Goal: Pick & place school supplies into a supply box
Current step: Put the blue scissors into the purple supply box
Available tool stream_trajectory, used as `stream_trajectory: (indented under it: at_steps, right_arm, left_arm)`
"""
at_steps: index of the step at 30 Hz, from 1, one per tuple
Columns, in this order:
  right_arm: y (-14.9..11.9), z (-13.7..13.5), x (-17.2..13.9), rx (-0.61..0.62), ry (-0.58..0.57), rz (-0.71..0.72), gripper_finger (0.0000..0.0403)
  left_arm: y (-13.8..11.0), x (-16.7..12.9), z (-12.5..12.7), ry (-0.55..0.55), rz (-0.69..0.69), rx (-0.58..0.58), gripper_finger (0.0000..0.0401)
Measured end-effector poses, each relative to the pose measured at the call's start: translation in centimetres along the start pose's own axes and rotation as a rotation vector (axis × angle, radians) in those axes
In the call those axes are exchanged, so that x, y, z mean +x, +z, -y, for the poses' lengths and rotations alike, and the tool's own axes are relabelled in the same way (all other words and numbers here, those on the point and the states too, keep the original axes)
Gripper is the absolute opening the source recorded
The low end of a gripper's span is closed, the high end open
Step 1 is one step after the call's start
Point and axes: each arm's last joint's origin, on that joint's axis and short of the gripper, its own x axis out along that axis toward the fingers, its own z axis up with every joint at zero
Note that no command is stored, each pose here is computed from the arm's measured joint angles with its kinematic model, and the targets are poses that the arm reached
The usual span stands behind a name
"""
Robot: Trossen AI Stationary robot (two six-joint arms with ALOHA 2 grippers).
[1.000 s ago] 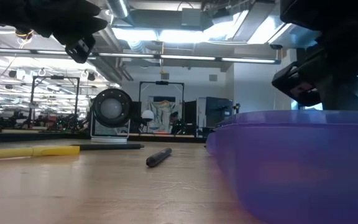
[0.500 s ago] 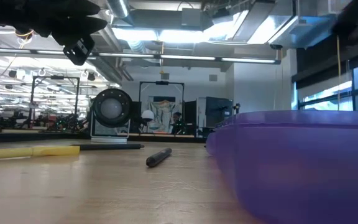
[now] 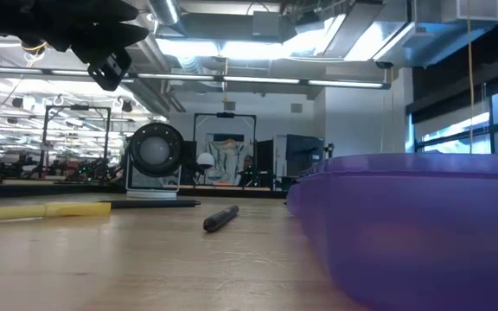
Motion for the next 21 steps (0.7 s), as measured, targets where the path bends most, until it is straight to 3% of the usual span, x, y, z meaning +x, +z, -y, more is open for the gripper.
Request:
stream_trajectory:
  at_steps: [6, 10, 16, 21]
  right_arm:
    - [-0.1, 0.2, 0.1, -0.004, -0.014, -0.022, 0.0144]
    - [-0.1, 0.8, 0.3, 0.087, -0.09, -0.017, 0.0151]
    - [-0.5, 1.3, 1.8, 0.107, -0.232, 0.022, 0.0208]
    - [-0.9, 0.8, 3.1, 0.128, -0.25, 0.03, 0.0243]
  left_arm:
    - [0.0, 0.0, 0.0, -0.001, 0.002, 0.0, 0.0095]
    - [0.0, 0.0, 0.0, 0.0, 0.002, 0.0, 0.0091]
    - [0.0, 0.0, 0.0, 0.0, 0.002, 0.0, 0.0095]
    - [0.0, 0.0, 0.0, -0.001, 0.002, 0.0, 0.0093]
